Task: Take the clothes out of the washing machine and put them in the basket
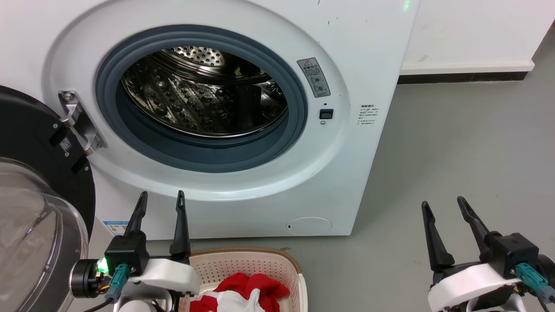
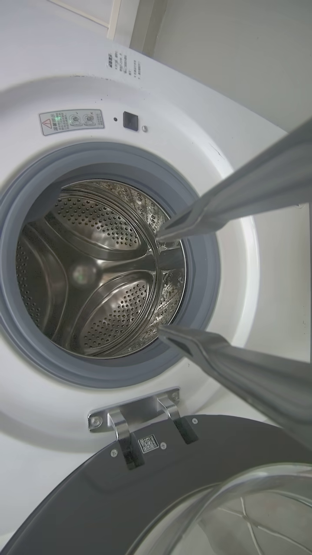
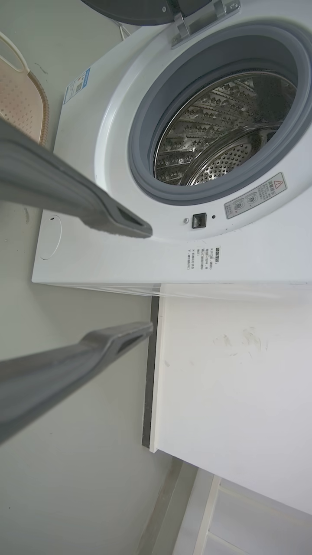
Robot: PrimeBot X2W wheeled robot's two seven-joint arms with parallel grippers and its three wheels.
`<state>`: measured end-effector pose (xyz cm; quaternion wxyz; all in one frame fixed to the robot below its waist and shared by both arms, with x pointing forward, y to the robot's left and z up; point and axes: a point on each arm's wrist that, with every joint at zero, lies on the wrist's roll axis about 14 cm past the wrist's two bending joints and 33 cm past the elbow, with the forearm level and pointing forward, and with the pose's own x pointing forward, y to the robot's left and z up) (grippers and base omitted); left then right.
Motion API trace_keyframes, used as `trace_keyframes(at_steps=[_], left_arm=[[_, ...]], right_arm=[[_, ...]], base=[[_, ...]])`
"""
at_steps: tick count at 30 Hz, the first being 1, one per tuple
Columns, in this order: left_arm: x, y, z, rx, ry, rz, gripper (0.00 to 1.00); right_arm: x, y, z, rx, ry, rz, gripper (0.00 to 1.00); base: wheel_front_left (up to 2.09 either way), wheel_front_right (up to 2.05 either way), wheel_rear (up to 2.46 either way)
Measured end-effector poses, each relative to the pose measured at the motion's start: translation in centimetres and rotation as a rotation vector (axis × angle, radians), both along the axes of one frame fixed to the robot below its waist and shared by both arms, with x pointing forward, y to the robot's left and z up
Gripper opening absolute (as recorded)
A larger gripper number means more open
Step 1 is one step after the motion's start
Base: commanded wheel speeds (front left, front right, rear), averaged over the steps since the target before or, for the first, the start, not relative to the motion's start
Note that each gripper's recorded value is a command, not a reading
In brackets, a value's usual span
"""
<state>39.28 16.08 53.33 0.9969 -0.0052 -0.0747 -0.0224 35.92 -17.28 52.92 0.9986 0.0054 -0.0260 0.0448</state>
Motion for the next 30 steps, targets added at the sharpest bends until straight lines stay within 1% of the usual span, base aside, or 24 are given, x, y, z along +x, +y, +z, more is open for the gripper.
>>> trace_keyframes(at_steps=[24, 25, 29, 30], left_arm=[[0.0, 0.3, -0.7, -0.006, 0.027, 0.009, 1.0], [0.0, 0.3, -0.7, -0.006, 0.03, 0.008, 0.0], [-0.3, 0.3, -2.1, -0.012, 0.076, 0.013, 0.0], [-0.4, 0.5, -2.5, -0.027, 0.092, 0.018, 0.0]], right_arm=[[0.1, 0.1, -0.4, 0.017, 0.009, 0.003, 1.0], [0.1, 0.1, -0.4, 0.017, 0.01, 0.003, 0.0], [-0.2, 0.1, -1.6, 0.022, 0.047, 0.003, 0.0], [-0.3, 0.2, -1.7, 0.038, 0.052, 0.003, 0.0]], base=[[0.0, 0.0, 0.0], [0.0, 0.0, 0.0], [0.0, 0.0, 0.0], [0.0, 0.0, 0.0]])
